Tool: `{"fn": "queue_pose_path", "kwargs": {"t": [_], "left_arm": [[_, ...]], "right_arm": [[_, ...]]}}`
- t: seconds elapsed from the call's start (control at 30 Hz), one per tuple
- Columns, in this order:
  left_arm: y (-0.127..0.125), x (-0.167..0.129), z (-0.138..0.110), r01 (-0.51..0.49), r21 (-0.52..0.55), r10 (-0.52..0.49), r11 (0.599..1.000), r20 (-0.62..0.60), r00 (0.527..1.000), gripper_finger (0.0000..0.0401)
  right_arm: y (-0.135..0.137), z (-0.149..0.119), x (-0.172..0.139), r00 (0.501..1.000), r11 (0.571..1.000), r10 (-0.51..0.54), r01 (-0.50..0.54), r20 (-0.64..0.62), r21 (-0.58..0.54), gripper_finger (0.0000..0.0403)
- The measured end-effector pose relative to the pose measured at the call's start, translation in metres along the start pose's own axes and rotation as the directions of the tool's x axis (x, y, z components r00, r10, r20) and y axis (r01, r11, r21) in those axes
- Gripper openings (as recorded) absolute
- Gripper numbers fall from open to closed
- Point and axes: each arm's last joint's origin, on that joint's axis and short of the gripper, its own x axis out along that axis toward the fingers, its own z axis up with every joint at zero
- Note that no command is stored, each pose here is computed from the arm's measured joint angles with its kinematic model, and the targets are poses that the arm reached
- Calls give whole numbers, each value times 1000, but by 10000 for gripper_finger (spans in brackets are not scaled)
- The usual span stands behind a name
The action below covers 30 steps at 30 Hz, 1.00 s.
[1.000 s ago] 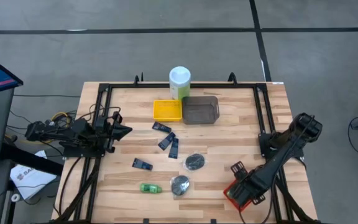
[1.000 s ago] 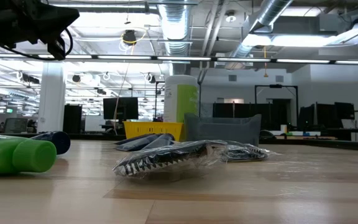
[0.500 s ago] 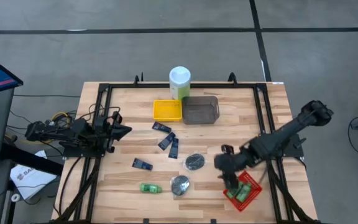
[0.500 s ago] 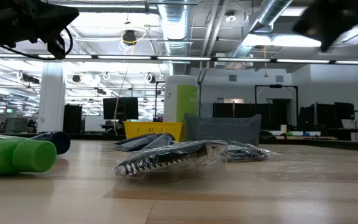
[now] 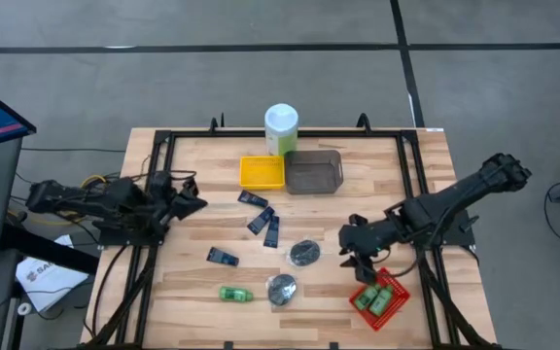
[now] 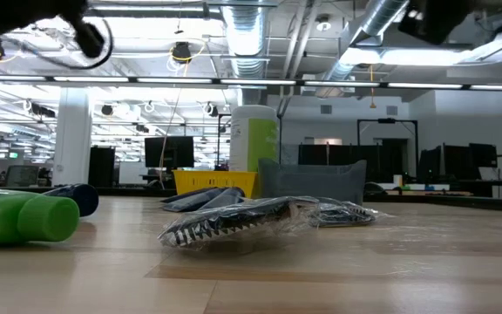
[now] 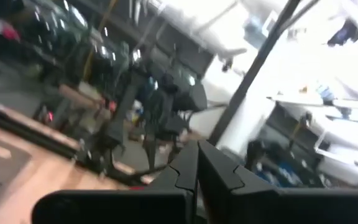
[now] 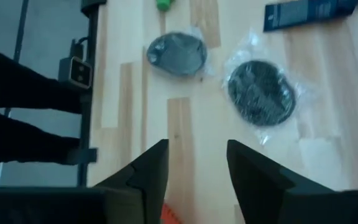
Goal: Pick & Place Travel size toiletries
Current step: Put the green shampoo bottle into the red basket
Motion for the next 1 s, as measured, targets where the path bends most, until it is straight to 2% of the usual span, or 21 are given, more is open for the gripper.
{"fn": "queue_pose_path", "kwargs": {"t": [0.07,0.13,0.2,0.27,0.43,0.6,0.7,0.83,0.87,1.0], "left_arm": [[-4,17,2,9,-49,-14,999,-92,996,1],[-5,36,-4,3,-126,-34,992,-251,968,1],[-5,53,-16,-35,-201,-56,979,-430,901,1],[-6,67,-32,-83,-230,-67,970,-574,816,1],[-15,92,-74,-143,-191,-59,971,-774,631,0],[-22,108,-106,-147,-113,-20,983,-854,519,0],[-23,114,-118,-170,-60,23,984,-893,450,0],[-30,128,-116,-162,33,101,986,-894,436,0],[-31,130,-115,-172,67,134,983,-898,420,0],[-37,133,-110,-232,205,271,951,-913,305,0]], "right_arm": [[3,-4,1,1000,1000,-1,1,-21,1,132],[8,-8,5,999,1000,5,-5,-44,-16,115],[11,-12,13,996,999,-8,5,-84,-34,98],[15,-17,18,993,999,-16,10,-115,-51,81],[26,-26,28,987,996,-19,5,-161,-87,49],[33,-33,32,981,993,-23,0,-191,-118,31],[36,-37,31,979,992,-21,-5,-201,-127,23],[41,-41,29,978,990,-13,-17,-209,-143,16],[42,-42,29,977,989,-13,-20,-212,-149,15],[46,-49,27,970,984,-23,-21,-241,-178,15]]}}
